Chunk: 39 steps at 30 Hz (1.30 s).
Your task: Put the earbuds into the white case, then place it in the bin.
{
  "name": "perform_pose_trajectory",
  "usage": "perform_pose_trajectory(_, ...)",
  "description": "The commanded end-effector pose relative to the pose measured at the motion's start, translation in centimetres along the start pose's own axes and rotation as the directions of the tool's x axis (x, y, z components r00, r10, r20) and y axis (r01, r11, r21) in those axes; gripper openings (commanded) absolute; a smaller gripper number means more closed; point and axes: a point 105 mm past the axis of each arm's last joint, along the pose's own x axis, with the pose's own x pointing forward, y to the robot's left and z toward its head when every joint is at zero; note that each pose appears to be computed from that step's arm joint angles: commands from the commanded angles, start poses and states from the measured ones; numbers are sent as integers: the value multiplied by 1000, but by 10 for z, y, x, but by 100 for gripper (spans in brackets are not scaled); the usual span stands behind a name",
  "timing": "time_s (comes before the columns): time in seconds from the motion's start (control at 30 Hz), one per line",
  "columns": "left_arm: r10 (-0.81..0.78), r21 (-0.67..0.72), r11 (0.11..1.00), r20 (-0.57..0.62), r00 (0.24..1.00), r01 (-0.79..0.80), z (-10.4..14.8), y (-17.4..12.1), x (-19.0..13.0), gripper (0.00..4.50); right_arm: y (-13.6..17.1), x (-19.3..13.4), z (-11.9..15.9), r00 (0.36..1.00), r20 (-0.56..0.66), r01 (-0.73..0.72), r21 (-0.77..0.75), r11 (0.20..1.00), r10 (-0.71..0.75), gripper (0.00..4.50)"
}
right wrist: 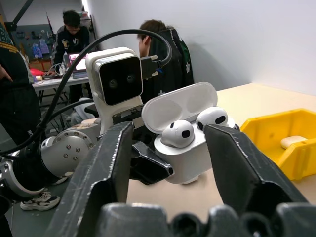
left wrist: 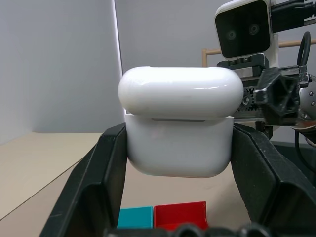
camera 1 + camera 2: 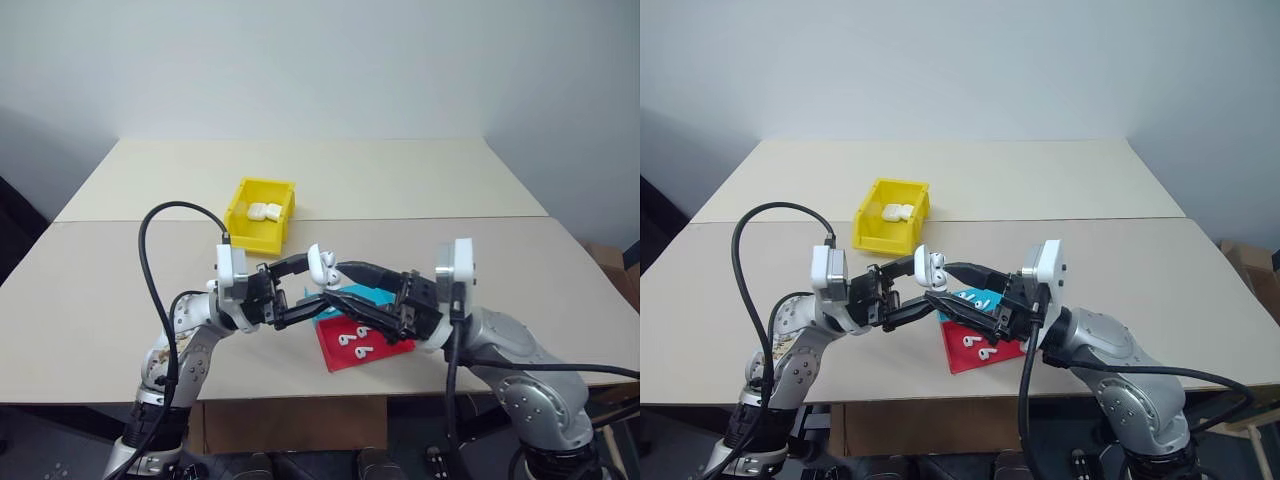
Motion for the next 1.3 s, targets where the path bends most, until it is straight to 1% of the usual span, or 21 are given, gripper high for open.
perform_pose_trajectory(0.03,-5,56,998,32,999,3,10,1,2,279,5,-1,7,999,22,-22,-42,999,23,261)
perform_pose_trajectory(0.2,-9,62,998,16,1000,8,6,1,0,279,3,-12,15,999,19,-36,-55,998,37,261)
perform_pose_trajectory(0.3,-7,68,998,12,1000,6,3,3,1,279,1,-20,34,998,42,-39,-116,992,44,261)
perform_pose_trajectory(0.37,1,72,997,11,1000,-2,0,5,4,279,-1,-20,45,998,35,-44,-132,990,49,261)
perform_pose_trajectory(0.47,5,83,996,18,1000,-7,-4,7,10,279,-5,-12,60,999,25,-20,-168,986,25,202)
perform_pose_trajectory(0.53,8,85,996,20,1000,-10,-6,9,13,279,-7,-6,70,999,34,-9,-180,984,15,135)
perform_pose_trajectory(0.63,20,103,994,28,999,-23,-10,14,19,279,-12,5,74,1000,-22,-15,-130,991,12,28)
perform_pose_trajectory(0.67,29,113,993,31,999,-32,-11,17,22,279,-10,8,71,998,-53,-24,-132,991,17,7)
perform_pose_trajectory(0.83,58,146,987,67,996,-68,-11,27,36,279,5,18,57,989,-134,-81,-139,987,62,7)
perform_pose_trajectory(0.97,64,152,985,95,993,-78,-8,29,40,279,1,23,39,979,-203,-41,-171,984,6,7)
perform_pose_trajectory(1.13,64,149,986,111,992,-80,-5,25,41,279,4,23,28,970,-242,-47,-195,980,-2,7)
perform_pose_trajectory(1.3,63,147,986,116,991,-80,-2,20,38,279,1,22,23,968,-247,-23,-269,963,-45,7)
